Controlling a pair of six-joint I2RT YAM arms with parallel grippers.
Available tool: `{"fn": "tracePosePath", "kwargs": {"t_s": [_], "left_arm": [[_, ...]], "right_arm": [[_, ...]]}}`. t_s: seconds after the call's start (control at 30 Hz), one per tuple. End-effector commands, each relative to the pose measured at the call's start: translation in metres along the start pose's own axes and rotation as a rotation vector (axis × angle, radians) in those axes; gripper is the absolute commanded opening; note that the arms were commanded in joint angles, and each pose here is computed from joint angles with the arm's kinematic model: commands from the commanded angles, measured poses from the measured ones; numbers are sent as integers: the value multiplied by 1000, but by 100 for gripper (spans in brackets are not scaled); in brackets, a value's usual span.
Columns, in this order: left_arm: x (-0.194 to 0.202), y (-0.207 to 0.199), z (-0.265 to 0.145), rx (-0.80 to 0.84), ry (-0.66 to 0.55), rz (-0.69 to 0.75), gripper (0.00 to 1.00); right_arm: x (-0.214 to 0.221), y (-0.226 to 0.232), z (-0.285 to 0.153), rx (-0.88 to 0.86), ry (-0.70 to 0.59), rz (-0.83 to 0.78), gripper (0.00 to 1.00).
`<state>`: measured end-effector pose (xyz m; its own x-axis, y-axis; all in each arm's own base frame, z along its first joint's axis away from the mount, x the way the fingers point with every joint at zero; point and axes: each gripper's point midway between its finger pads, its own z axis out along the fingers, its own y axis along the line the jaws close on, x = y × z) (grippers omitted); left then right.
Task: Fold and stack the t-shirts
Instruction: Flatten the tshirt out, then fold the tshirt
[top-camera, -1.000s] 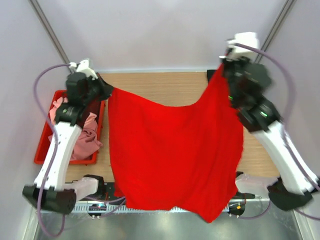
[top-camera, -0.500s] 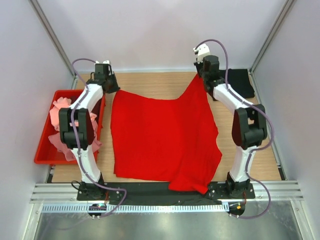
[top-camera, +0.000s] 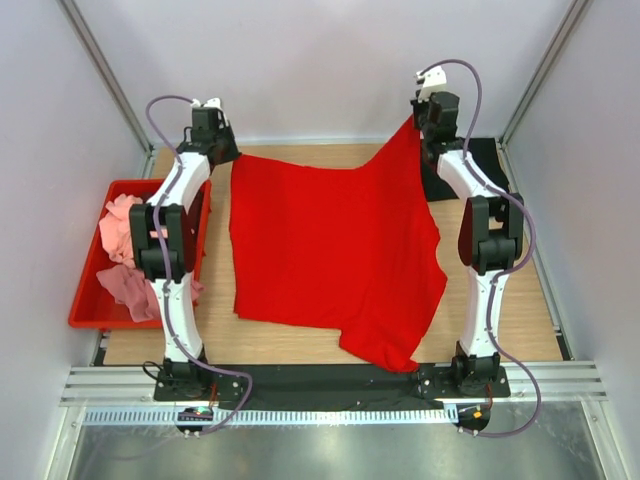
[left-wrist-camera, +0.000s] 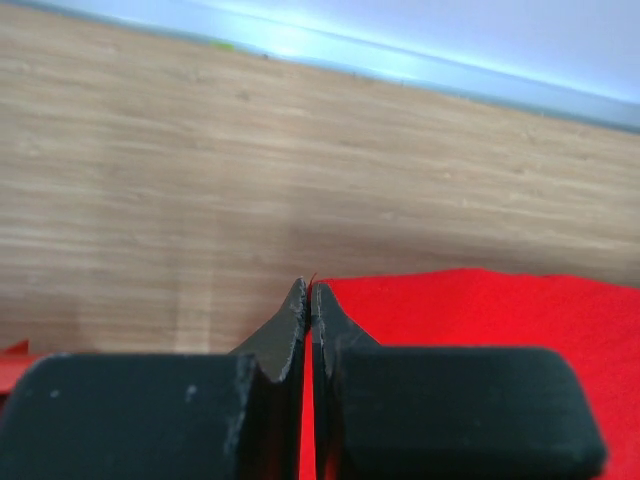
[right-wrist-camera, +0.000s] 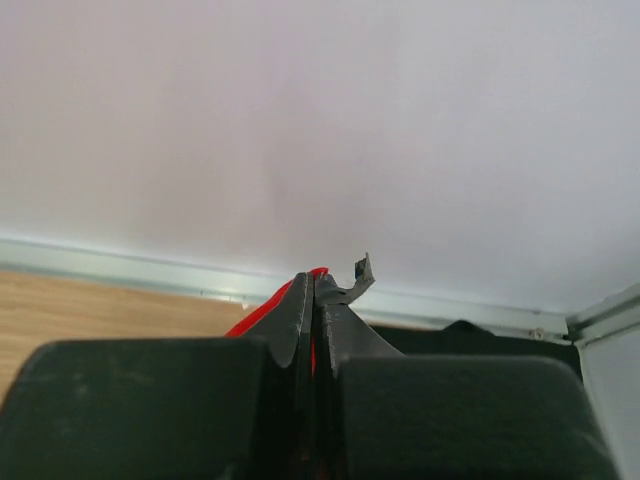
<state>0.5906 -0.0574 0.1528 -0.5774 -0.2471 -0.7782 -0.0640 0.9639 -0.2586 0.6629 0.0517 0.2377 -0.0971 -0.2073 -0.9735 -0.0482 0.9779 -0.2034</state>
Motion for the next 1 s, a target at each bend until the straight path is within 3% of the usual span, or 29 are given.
{"fn": "tracePosePath", "kwargs": {"t_s": [0.0, 0.2, 0.27, 0.63, 0.97], "left_arm": [[-35, 12, 10, -24, -96, 9, 0], [-33, 8, 19, 29, -80, 17, 0], [-28, 10, 20, 27, -70, 36, 0], [5, 28, 10, -25, 3, 112, 0], [29, 33, -1, -42, 51, 78, 0]], "right_arm": [[-65, -8, 5, 10, -194, 50, 1], [-57, 7, -2, -89, -153, 69, 1], [-37, 12, -9, -98, -103, 78, 1], [3, -2, -64, -19, 67, 86, 1], [25, -12, -140, 51, 274, 173, 1]]}}
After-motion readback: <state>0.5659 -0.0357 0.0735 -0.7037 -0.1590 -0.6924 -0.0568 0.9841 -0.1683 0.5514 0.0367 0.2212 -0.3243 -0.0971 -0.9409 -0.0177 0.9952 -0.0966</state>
